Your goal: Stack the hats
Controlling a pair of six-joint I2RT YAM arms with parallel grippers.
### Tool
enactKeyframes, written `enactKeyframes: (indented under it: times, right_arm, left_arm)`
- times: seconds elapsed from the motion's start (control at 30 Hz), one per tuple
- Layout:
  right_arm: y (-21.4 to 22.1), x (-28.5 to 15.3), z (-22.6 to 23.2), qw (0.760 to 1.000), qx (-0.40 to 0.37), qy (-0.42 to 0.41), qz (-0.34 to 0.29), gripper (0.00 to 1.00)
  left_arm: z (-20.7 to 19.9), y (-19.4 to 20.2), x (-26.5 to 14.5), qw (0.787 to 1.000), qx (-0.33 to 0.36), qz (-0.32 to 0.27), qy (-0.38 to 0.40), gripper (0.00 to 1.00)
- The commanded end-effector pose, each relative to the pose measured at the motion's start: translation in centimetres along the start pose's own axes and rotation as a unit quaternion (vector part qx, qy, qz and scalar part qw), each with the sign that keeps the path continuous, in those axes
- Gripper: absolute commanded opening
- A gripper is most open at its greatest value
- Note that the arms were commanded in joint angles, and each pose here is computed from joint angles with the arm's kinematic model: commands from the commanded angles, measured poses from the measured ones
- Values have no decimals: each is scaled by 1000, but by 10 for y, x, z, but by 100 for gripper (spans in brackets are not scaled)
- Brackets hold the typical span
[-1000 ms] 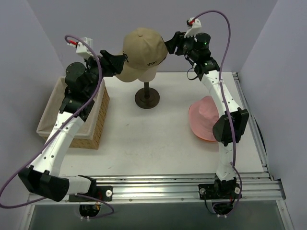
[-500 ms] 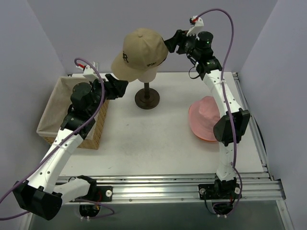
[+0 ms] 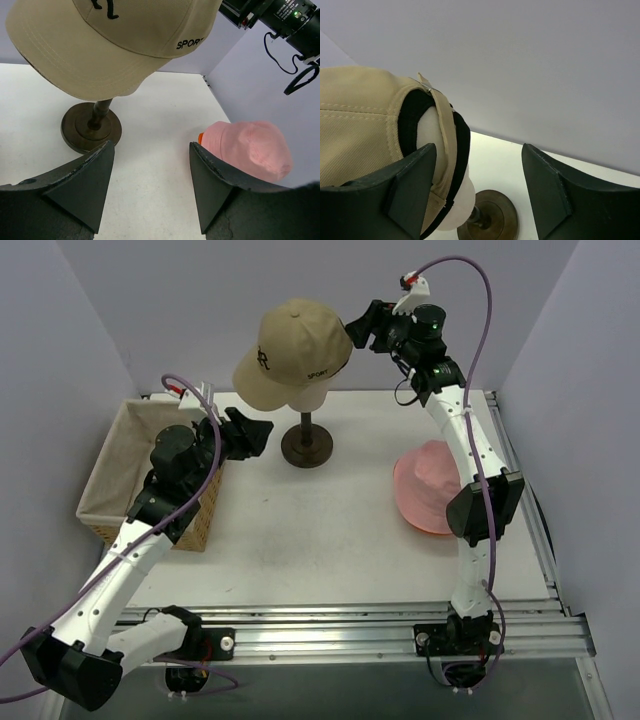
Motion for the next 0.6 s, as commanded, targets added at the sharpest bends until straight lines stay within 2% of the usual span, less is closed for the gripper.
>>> enactKeyframes:
  times: [0.0, 0.17, 0.23, 0.27, 0.37, 0.4, 0.43, 0.5, 0.57]
  right_arm:
    - [-53, -29, 19, 998, -13, 16, -64, 65]
    - [-71, -59, 24, 995, -18, 57, -81, 66]
    - [-82, -75, 28, 993, -23, 74, -89, 66]
    - [-83, -82, 28, 993, -23, 85, -84, 66]
    - [-85, -108, 34, 991, -23, 103, -82, 67]
    - [-69, -111, 33, 992, -18, 107, -60, 68]
    - [-75, -127, 41, 992, -20, 102, -69, 81]
    - [-44, -137, 41, 994, -15, 110, -21, 88]
    - [-42, -164, 57, 993, -12, 114, -34, 92]
  left_arm:
    - [-6, -4, -2, 999, -3, -24, 21, 70]
    - [-6, 6, -2, 1000, 5, -7, 17, 73]
    - [-5, 11, -4, 1000, 7, 7, 11, 78]
    - [-7, 12, -5, 1000, 8, 9, 15, 93]
    - [-16, 14, -10, 999, 15, 17, 30, 94]
    - [-20, 15, -12, 999, 18, 20, 34, 94]
    - [-22, 17, -14, 999, 22, 26, 37, 94]
    - [-29, 24, -20, 998, 32, 27, 42, 94]
    - [-35, 29, -27, 997, 37, 30, 59, 94]
Point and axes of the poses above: each gripper's point midway between its finger pads, its own x axis out along the fingers, its own z axis along the line the jaws close on, y = z × x, the point moved 9 cm from there along -x, back along the fingers, and after that the axes turned 5 degrees about -x, right-handed, at the moved point
